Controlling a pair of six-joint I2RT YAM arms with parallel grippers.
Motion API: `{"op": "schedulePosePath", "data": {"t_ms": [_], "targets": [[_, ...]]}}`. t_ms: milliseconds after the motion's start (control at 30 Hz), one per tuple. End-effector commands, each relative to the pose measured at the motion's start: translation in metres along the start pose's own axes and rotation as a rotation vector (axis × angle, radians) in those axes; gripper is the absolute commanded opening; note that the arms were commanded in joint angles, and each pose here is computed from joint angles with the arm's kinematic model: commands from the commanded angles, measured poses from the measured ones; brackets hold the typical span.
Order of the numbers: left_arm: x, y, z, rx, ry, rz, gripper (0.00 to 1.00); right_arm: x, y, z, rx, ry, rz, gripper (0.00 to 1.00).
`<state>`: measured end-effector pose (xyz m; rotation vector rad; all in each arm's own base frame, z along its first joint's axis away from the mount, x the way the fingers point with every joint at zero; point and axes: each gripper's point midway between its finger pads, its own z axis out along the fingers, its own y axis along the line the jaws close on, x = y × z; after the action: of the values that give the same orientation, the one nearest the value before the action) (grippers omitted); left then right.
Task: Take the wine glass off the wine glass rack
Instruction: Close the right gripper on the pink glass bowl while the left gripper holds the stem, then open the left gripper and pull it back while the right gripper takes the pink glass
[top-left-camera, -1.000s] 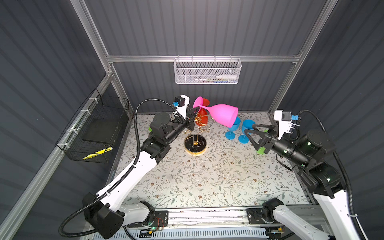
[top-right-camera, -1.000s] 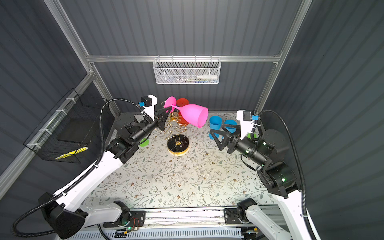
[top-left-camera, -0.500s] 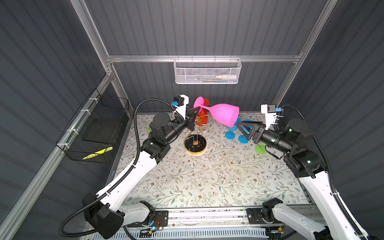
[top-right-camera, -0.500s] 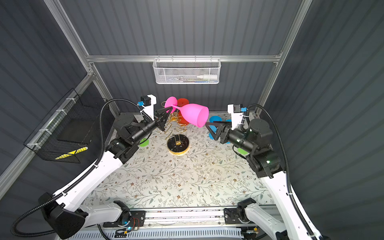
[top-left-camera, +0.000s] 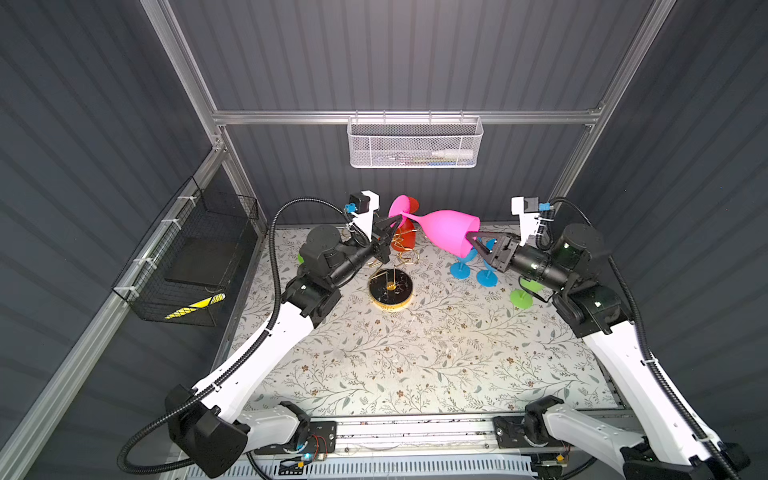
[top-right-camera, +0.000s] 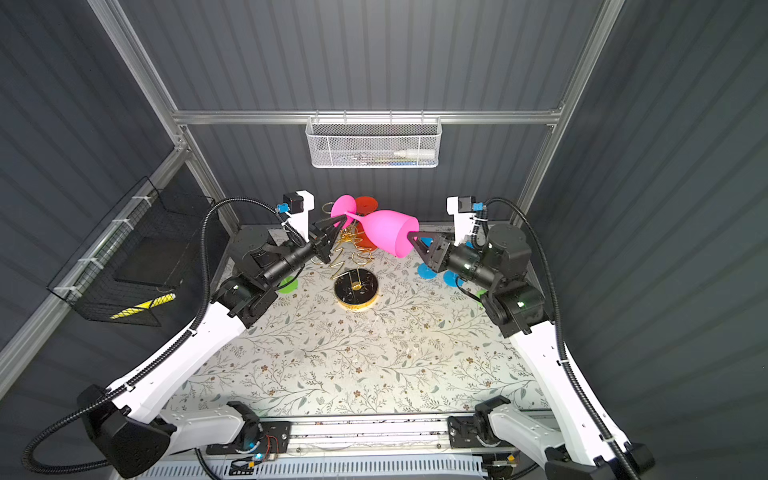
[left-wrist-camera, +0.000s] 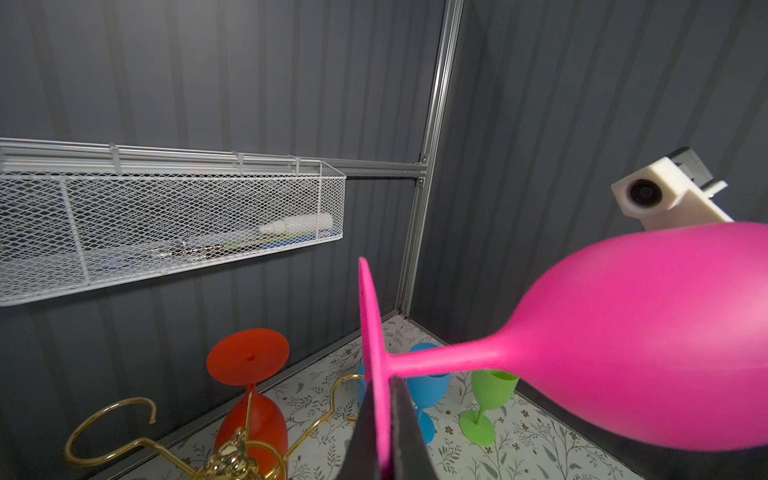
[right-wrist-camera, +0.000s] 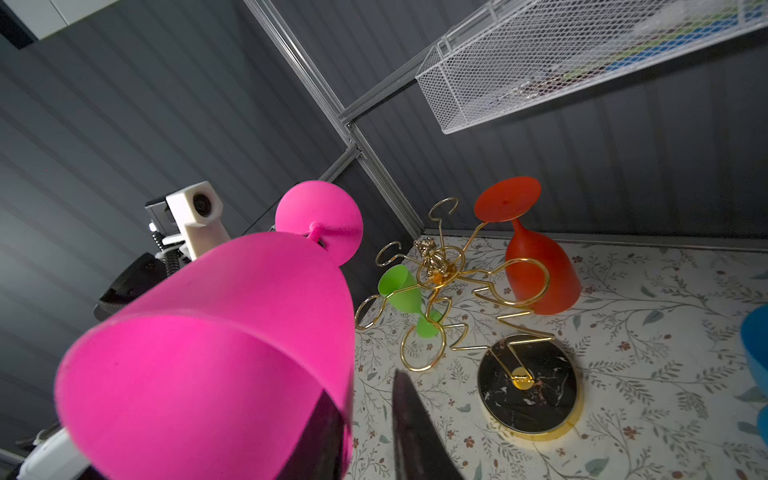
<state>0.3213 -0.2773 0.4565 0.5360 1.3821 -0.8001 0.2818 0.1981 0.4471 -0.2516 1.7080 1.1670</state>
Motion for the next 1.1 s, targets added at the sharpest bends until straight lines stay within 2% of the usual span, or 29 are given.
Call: {"op": "schedulePosePath", "data": {"t_ms": [0,200,267,367,433,500,600,700,800,1067], "targets": [[0.0,-0.007,0.0,0.034,-0.014,0.012,0.0,-0.012,0.013,-0.003,-0.038,-0.035,-0.018,0.16],[0.005,-0.007,0.002,0.041,0.002,0.011,0.0,-0.011,0.014,-0.002,-0.051,-0.039,-0.001,0.0],[0.006,-0.006,0.002,0.034,0.008,0.012,0.0,-0.011,0.015,-0.003,-0.05,-0.042,-0.001,0.0],[0.006,-0.003,0.001,0.015,0.009,0.015,0.08,-0.015,0.016,-0.008,-0.033,-0.057,-0.013,0.0],[0.005,-0.002,-0.001,0.003,0.008,0.017,0.22,-0.018,0.017,-0.013,-0.012,-0.068,-0.035,0.0],[0.004,0.003,-0.004,-0.028,0.007,0.021,0.51,-0.022,0.017,-0.023,0.033,-0.083,-0.07,0.0],[0.001,0.013,-0.013,-0.1,0.004,0.04,0.71,-0.03,0.018,-0.041,0.105,-0.109,-0.127,0.0],[-0.004,0.024,-0.025,-0.181,-0.013,0.066,0.84,-0.031,0.014,-0.06,0.198,-0.105,-0.175,0.0],[-0.007,0.039,-0.041,-0.286,-0.035,0.086,0.92,-0.03,0.008,-0.083,0.31,-0.101,-0.23,0.0],[-0.016,0.068,-0.093,-0.526,-0.09,0.127,0.99,-0.003,-0.017,-0.139,0.599,0.052,-0.306,0.0]]}}
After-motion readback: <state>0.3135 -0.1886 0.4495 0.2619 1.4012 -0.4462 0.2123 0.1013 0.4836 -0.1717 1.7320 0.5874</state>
